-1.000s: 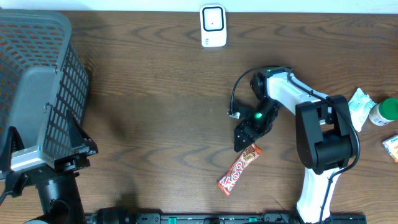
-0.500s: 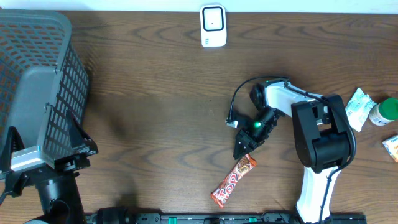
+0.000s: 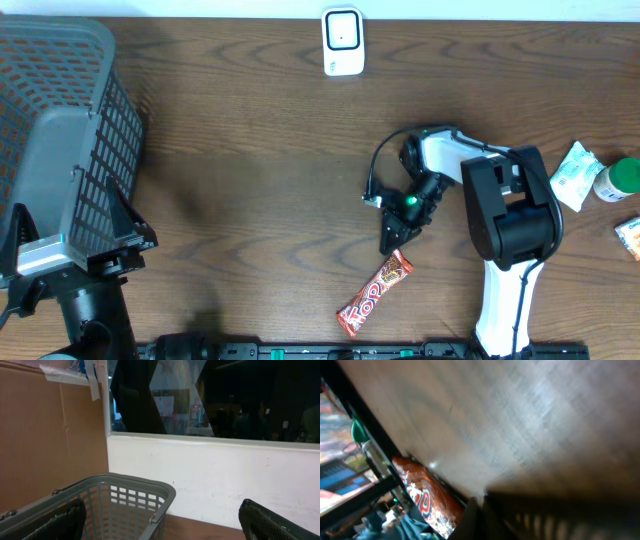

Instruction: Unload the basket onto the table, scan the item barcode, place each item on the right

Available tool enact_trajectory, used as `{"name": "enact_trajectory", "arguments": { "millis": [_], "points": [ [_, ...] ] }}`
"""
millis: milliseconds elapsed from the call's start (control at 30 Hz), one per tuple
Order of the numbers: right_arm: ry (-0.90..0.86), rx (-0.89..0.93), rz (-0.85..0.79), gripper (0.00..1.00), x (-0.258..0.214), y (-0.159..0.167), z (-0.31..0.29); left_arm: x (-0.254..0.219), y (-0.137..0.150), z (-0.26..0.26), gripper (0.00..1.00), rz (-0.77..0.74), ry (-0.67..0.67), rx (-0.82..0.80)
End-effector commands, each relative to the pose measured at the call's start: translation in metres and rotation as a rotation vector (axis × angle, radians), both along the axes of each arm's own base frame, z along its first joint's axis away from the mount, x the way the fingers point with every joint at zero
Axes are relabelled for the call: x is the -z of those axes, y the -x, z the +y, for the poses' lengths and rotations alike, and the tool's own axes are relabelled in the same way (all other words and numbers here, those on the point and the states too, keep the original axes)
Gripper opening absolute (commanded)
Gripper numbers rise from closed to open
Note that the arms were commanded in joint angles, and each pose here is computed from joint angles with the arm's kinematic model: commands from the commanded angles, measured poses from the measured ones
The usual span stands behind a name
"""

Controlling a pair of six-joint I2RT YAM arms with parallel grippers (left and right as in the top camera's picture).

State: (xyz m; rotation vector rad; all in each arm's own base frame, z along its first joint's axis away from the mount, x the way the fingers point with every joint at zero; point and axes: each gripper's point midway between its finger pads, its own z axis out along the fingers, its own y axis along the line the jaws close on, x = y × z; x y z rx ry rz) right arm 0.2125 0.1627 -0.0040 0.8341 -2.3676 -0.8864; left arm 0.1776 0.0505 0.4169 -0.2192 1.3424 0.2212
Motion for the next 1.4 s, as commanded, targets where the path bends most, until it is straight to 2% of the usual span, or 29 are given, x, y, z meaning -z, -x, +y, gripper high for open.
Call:
{"name": "enact_trajectory", "arguments": {
  "millis": [0, 233, 433, 467, 533, 567, 633, 667, 900, 1000, 1133, 1333, 1367],
  "points": [
    [0.091, -0.068, -0.063, 0.99, 0.005, -0.02, -0.01, 0.0, 0.002, 0.0, 0.98, -0.011, 0.007, 0.002],
    [0.171, 0.07, -0.087, 0.99, -0.008, -0.052, -0.001, 0.0, 0.002, 0.0, 0.98, -0.01, 0.007, 0.002],
    [-0.052, 0.132, -0.122, 0.99, -0.065, -0.085, 0.039, 0.0, 0.002, 0.0, 0.98, -0.01, 0.006, 0.002],
    [-0.097, 0.131, -0.119, 0.93, -0.078, -0.087, 0.045, 0.0, 0.002, 0.0, 0.98, -0.01, 0.006, 0.002],
    [-0.153, 0.125, -0.104, 0.72, -0.102, -0.085, 0.051, 0.0, 0.002, 0.0, 0.98, -0.01, 0.006, 0.002],
    [-0.159, 0.124, -0.094, 0.54, -0.111, -0.083, 0.051, 0.0, 0.002, 0.0, 0.98, -0.01, 0.006, 0.002],
    [-0.15, 0.125, -0.072, 0.06, -0.122, -0.076, 0.049, 0.0, 0.002, 0.0, 0.98, -0.01, 0.006, 0.002],
    [-0.141, 0.126, -0.052, 0.01, -0.128, -0.071, 0.047, 0.0, 0.002, 0.0, 0.98, -0.01, 0.006, 0.002],
    [0.148, 0.179, 0.007, 0.01, -0.126, -0.042, 0.03, 0.0, 0.002, 0.0, 0.98, -0.01, 0.006, 0.002],
    [0.412, 0.222, -0.048, 0.02, -0.113, -0.024, 0.017, 0.0, 0.002, 0.0, 0.98, -0.01, 0.006, 0.002],
    [0.468, 0.222, -0.114, 0.01, -0.109, 0.012, 0.023, 0.0, 0.002, 0.0, 0.98, -0.01, 0.006, 0.002],
    [0.513, 0.323, -0.16, 0.02, -0.088, 0.068, 0.013, 0.0, 0.002, 0.0, 0.98, -0.01, 0.007, 0.002],
    [0.54, 0.36, -0.163, 0.01, -0.079, 0.085, 0.003, 0.0, 0.002, 0.0, 0.98, -0.01, 0.007, 0.002]
  ]
}}
